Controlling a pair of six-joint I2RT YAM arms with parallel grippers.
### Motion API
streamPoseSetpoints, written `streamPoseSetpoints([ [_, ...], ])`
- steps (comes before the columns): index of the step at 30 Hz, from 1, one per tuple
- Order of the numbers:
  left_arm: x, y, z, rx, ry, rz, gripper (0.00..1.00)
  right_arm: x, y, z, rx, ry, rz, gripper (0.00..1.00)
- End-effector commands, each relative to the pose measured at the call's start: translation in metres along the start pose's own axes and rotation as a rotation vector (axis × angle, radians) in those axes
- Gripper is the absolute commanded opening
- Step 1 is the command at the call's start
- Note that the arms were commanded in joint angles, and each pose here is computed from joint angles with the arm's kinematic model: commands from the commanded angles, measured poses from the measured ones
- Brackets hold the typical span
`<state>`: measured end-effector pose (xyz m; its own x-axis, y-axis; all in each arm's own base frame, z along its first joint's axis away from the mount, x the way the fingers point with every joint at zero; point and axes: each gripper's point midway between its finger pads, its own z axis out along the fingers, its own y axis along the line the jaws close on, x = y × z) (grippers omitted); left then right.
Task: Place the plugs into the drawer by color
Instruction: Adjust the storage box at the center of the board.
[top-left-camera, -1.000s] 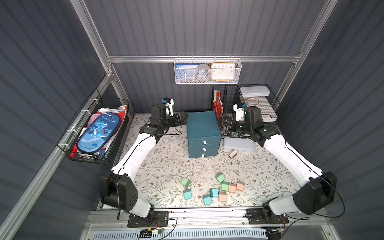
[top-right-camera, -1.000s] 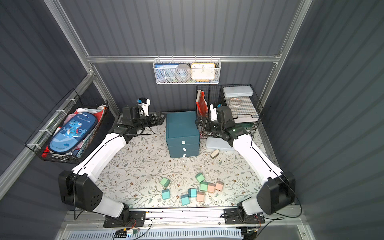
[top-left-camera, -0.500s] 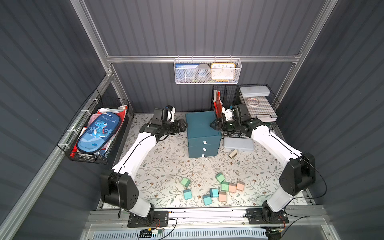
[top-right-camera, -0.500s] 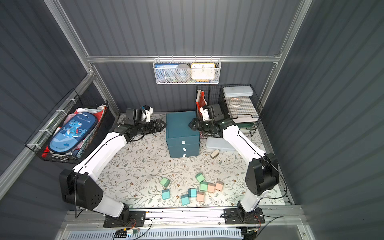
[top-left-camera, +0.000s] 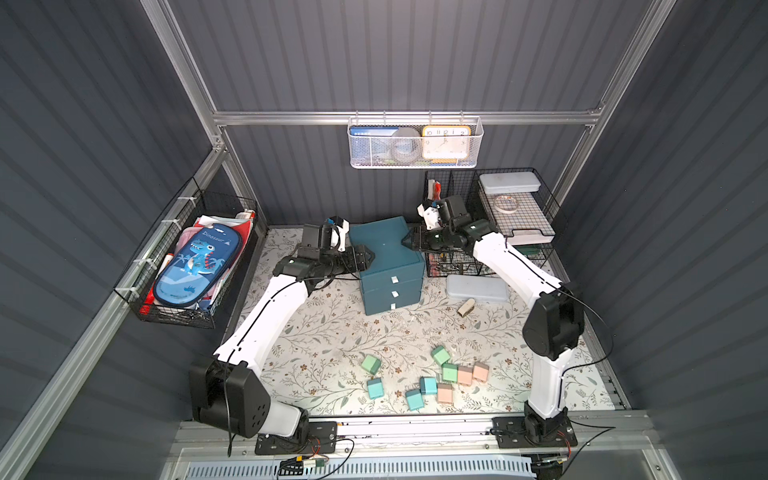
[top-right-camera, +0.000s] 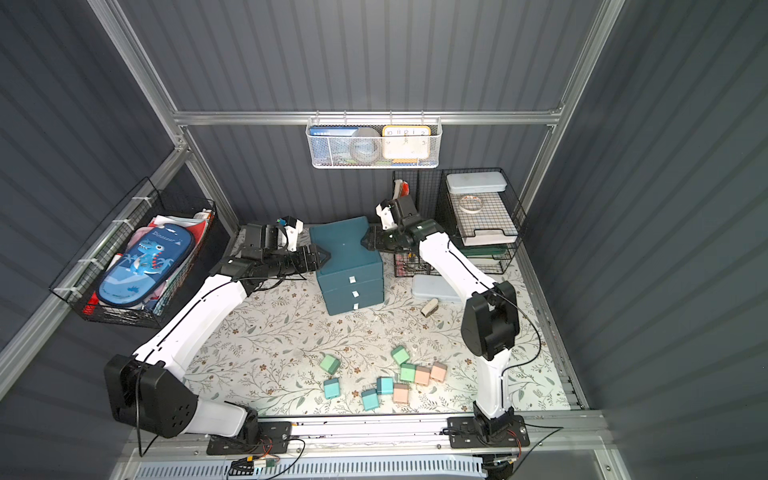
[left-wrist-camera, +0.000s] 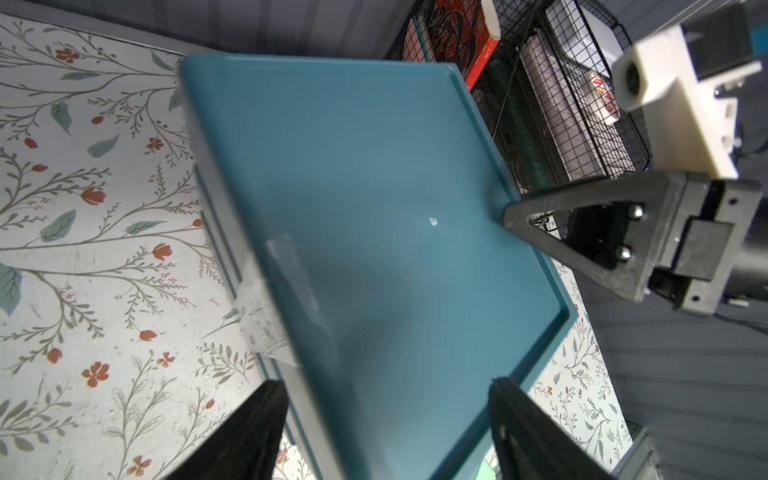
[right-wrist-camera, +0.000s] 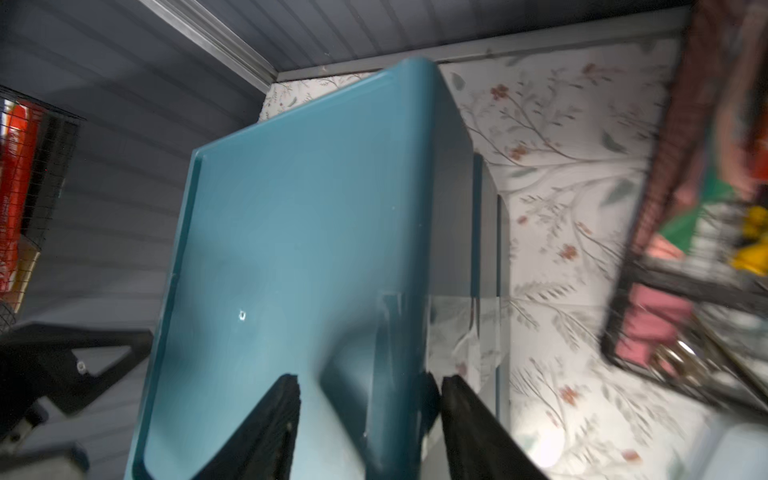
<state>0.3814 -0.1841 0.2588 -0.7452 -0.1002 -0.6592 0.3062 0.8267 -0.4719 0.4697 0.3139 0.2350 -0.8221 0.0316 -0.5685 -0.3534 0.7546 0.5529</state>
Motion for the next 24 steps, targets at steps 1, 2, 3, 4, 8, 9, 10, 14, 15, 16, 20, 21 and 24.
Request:
streamPoseSetpoints([
  [1, -0.001, 0.000, -0.025, -0.050, -0.030, 0.024, 0.83, -0.006, 0.035, 0.021, -0.079, 0.014, -0.050, 0.57],
  [2, -0.002, 0.004, -0.030, -0.079, -0.042, 0.022, 0.84, -0.013, 0.041, 0.028, -0.088, 0.009, -0.058, 0.56],
  [3, -0.003, 0.007, -0.037, -0.104, -0.055, 0.020, 0.85, -0.020, 0.044, 0.031, -0.090, 0.002, -0.066, 0.56],
  [4, -0.004, 0.009, -0.041, -0.124, -0.065, 0.018, 0.85, -0.026, 0.047, 0.030, -0.088, -0.006, -0.072, 0.56],
  [8, 0.003, 0.012, -0.050, -0.147, -0.071, 0.006, 0.88, -0.052, 0.051, 0.008, -0.028, -0.081, -0.117, 0.58],
  [9, 0.006, 0.014, -0.049, -0.148, -0.061, 0.000, 0.88, -0.057, 0.051, -0.002, -0.007, -0.102, -0.127, 0.59],
  [10, 0.009, 0.014, -0.048, -0.149, -0.052, -0.002, 0.89, -0.059, 0.050, -0.010, 0.011, -0.115, -0.134, 0.59],
  [14, 0.014, 0.016, -0.050, -0.152, -0.045, -0.008, 0.90, -0.064, 0.044, -0.050, 0.084, -0.199, -0.124, 0.60],
  [15, 0.015, 0.015, -0.051, -0.147, -0.046, -0.007, 0.91, -0.060, 0.046, -0.058, 0.077, -0.215, -0.113, 0.60],
  [16, 0.015, 0.013, -0.051, -0.139, -0.046, -0.006, 0.91, -0.055, 0.047, -0.064, 0.064, -0.230, -0.097, 0.60],
  [20, 0.027, 0.006, -0.046, -0.079, -0.004, 0.004, 0.93, -0.029, 0.047, -0.079, -0.001, -0.250, -0.031, 0.60],
  [21, 0.030, 0.004, -0.043, -0.061, 0.008, 0.002, 0.93, -0.020, 0.051, -0.078, -0.037, -0.230, -0.021, 0.60],
  [24, 0.039, 0.006, -0.034, -0.038, 0.033, -0.016, 0.93, 0.001, 0.052, -0.074, -0.086, -0.196, 0.007, 0.61],
])
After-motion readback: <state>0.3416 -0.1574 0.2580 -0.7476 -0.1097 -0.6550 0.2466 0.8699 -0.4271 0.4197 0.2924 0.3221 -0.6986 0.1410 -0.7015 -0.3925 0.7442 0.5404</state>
